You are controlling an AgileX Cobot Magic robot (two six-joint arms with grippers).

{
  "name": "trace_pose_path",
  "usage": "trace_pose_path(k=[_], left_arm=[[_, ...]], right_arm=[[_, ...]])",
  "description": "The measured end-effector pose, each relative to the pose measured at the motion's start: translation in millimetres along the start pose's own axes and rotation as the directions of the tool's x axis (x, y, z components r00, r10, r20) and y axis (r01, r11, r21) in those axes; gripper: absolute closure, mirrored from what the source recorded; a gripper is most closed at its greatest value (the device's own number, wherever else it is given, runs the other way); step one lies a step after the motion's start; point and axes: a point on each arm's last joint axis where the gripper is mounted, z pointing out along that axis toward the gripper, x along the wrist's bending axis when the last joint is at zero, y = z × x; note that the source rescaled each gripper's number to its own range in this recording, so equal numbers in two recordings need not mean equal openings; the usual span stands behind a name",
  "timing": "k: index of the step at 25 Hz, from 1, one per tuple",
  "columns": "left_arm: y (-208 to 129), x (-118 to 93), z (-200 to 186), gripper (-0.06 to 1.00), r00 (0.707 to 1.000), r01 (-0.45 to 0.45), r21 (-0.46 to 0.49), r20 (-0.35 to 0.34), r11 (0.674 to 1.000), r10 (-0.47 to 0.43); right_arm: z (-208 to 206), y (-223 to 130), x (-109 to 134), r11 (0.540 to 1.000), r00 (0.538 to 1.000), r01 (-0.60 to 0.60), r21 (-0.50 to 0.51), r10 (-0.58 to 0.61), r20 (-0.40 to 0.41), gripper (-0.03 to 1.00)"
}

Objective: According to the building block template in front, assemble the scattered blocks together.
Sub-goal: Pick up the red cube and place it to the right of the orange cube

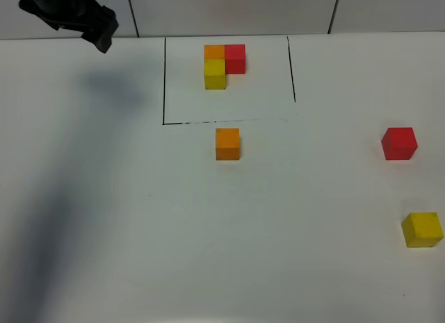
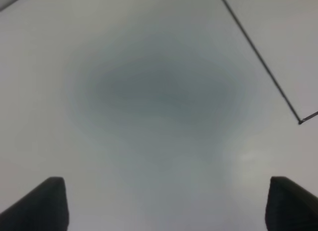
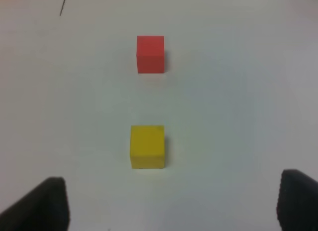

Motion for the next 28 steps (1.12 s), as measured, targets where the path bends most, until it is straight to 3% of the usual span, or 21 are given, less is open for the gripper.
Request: trace_pose_path(k=[6,12,22,28], left_arm=[[-35,18,-9,0.16,0.998,0.057,0.058,-0.003,0.997,-0.056],[-71,14,-37,0.16,0.994,0.105,0.052,-0.013,0.993,-0.104],[-145,-14,-114,0.16,0.982,0.175,-0.115,-0.049,0.978,-0.182],[-199,-35,-149,0.16,0.965,0.230,-0.265,-0.061,0.936,-0.254]], right_arm=[[0,0,0,1.000,1.000,-0.001,0.000,0.001,-0.001,0.22],[0,0,0,1.000,1.000,-0.001,0.000,0.001,-0.001,0.22],[0,0,0,1.000,1.000,-0.001,0.000,0.001,-0.001,0.22],[0,0,0,1.000,1.000,-0.001,0.000,0.001,-0.001,0.22]])
